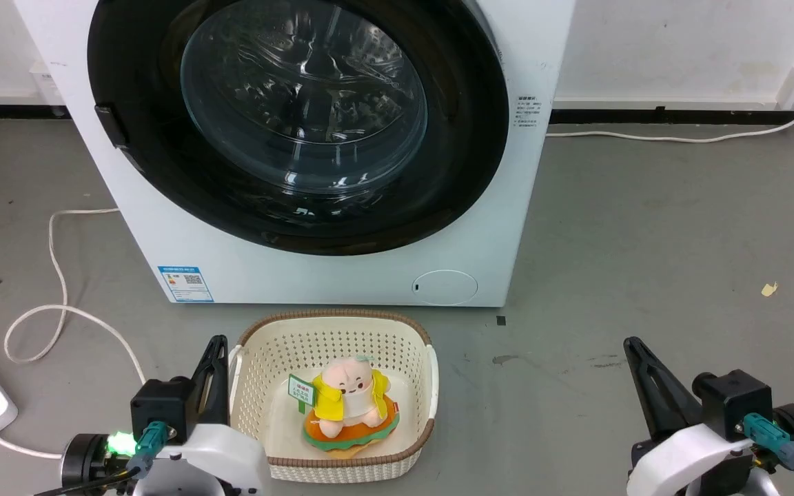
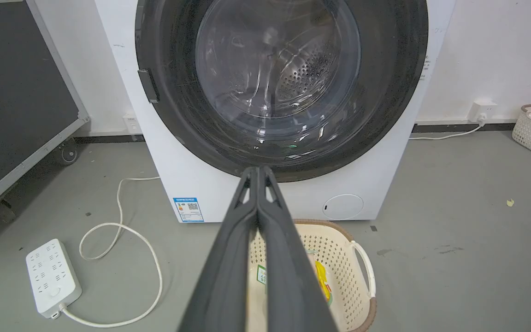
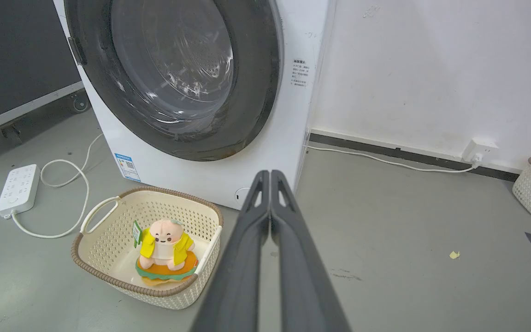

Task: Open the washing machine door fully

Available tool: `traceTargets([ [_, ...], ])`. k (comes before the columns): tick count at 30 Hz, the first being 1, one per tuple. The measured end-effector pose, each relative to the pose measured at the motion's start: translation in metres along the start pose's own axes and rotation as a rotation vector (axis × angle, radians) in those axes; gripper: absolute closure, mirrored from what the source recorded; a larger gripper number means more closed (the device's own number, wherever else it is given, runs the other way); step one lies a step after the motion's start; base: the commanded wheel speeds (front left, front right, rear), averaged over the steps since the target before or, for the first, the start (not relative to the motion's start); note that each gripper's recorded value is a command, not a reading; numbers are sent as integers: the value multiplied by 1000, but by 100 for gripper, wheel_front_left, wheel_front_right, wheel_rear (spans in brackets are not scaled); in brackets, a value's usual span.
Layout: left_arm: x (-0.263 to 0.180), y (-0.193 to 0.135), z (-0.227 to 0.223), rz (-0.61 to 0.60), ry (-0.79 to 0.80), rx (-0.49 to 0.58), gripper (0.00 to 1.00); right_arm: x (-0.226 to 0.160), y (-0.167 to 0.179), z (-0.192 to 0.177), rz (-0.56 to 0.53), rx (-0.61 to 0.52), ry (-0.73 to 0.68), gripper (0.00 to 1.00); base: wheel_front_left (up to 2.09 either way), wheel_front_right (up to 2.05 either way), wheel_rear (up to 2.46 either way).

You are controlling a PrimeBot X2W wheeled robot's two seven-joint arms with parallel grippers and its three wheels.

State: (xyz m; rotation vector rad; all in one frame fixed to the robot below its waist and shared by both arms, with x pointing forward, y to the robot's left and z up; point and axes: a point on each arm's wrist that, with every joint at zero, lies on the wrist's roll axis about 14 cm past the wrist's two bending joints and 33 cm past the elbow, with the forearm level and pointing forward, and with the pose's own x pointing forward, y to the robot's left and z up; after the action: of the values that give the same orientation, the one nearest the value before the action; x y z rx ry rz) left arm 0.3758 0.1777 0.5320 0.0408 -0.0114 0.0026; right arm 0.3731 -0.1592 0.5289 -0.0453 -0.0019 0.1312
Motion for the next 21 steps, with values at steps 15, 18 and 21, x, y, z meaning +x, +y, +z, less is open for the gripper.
traceTargets([
  [15,0,0,0,1,0,-2,0,0,0,0,0,0,0,0,0,0,0],
  [18,0,0,0,1,0,-2,0,0,0,0,1,1,0,0,0,0,0],
  [21,0,-1,0,-2,0,-3,0,0,0,0,0,5,0,0,0,0,0],
])
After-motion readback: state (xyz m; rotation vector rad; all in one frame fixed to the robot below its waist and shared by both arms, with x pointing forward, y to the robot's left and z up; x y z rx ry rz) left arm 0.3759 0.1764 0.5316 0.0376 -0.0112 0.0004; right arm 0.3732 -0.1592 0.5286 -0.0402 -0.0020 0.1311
